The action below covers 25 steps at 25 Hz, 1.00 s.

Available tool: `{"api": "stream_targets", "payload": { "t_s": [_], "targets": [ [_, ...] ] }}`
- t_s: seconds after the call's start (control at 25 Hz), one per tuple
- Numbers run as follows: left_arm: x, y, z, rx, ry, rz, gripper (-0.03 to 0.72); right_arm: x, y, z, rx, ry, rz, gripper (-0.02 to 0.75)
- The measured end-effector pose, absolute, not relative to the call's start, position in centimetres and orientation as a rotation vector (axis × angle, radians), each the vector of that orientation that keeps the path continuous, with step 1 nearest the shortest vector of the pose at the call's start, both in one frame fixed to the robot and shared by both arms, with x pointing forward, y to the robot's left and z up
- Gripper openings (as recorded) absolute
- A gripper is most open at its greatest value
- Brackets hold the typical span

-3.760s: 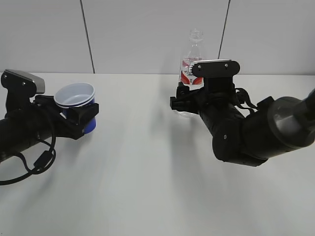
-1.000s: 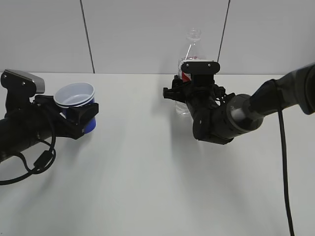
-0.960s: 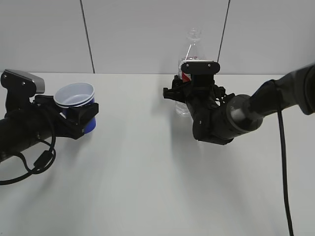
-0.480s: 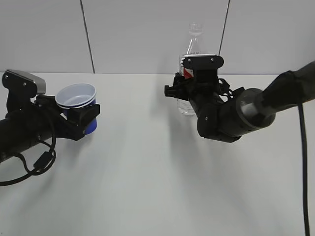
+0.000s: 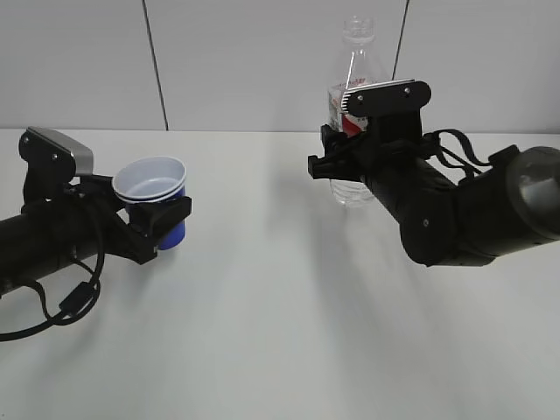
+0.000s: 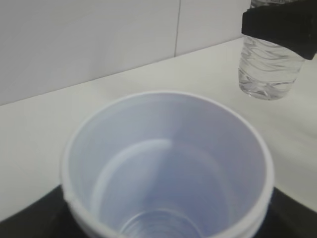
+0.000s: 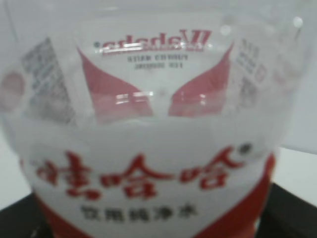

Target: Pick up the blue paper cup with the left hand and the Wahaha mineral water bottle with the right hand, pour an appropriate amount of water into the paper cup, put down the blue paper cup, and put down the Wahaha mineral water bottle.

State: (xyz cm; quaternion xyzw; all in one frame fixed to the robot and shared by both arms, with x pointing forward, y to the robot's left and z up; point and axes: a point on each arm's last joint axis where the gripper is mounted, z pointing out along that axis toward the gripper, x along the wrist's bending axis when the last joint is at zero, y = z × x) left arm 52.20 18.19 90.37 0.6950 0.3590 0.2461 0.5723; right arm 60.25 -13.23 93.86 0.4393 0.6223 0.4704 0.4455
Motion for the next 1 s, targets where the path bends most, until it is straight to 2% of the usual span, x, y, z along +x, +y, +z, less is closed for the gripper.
{"api": "stream_targets", "payload": {
  "t_s": [0.4,1.0],
  "targets": [
    [50.3,14.6,90.3,1.679,0.716,0.47,0.54,56.5,-12.1,94.7,0.873,1.699,1.201,0.499],
    [49.6,13.7,90.3,1.712,0.642,0.428,0.54,54.6,-12.0,92.9,0.662,1.903,1.089,0.497]
  ]
}}
